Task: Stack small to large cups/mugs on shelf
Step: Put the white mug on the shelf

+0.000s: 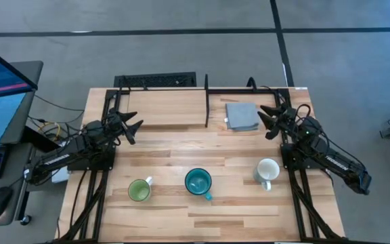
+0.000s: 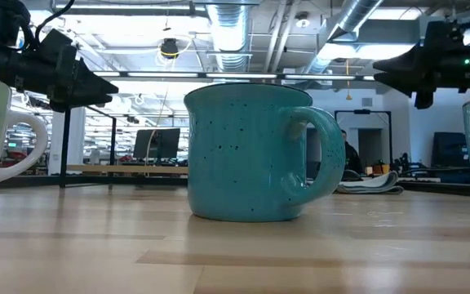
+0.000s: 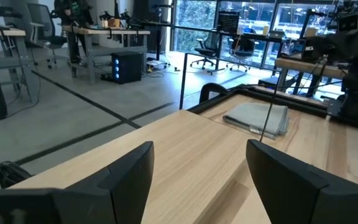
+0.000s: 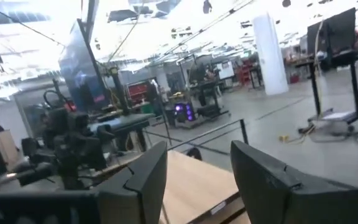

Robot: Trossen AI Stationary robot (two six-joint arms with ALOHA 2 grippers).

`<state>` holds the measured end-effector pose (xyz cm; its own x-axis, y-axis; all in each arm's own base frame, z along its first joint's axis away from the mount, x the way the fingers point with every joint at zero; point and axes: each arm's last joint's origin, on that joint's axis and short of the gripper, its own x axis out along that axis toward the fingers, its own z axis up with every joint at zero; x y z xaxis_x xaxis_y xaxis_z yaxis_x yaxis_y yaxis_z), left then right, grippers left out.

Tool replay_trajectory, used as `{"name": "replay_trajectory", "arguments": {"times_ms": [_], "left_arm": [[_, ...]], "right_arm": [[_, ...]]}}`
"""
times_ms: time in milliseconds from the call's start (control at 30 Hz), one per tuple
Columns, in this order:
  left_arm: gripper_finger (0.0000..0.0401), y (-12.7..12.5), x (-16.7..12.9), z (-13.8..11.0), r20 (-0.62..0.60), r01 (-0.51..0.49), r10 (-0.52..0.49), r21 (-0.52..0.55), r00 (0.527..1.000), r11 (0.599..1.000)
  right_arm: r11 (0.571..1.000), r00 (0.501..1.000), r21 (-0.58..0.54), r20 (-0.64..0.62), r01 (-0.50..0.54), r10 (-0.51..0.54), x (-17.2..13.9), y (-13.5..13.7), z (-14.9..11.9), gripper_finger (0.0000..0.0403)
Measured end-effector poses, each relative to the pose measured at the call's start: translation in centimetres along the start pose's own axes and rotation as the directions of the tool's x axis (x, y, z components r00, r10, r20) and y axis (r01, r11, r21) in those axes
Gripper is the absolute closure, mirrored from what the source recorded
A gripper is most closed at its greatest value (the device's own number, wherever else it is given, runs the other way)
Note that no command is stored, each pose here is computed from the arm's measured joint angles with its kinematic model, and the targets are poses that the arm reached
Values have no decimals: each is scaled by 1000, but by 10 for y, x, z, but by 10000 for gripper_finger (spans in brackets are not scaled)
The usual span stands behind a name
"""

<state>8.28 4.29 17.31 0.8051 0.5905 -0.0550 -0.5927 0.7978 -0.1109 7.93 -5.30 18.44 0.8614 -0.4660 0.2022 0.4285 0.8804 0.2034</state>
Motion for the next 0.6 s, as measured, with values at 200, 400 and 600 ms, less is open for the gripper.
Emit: {"name": "replay_trajectory", "arguments": {"times_ms": [200, 400, 600], "left_arm": [[154, 0, 0, 0, 0, 0, 0, 0, 1000, 1000], [154, 0, 0, 0, 3, -1, 1, -28, 1000, 1000], [154, 0, 0, 1, 17, -7, 7, -34, 1000, 999]], "right_arm": [[982, 999, 186, 40, -31, 24, 0, 2, 4, 203], [994, 990, 90, 137, -55, 43, -2, 8, 31, 203], [996, 994, 14, 66, -87, 86, -2, 19, 66, 203]]}}
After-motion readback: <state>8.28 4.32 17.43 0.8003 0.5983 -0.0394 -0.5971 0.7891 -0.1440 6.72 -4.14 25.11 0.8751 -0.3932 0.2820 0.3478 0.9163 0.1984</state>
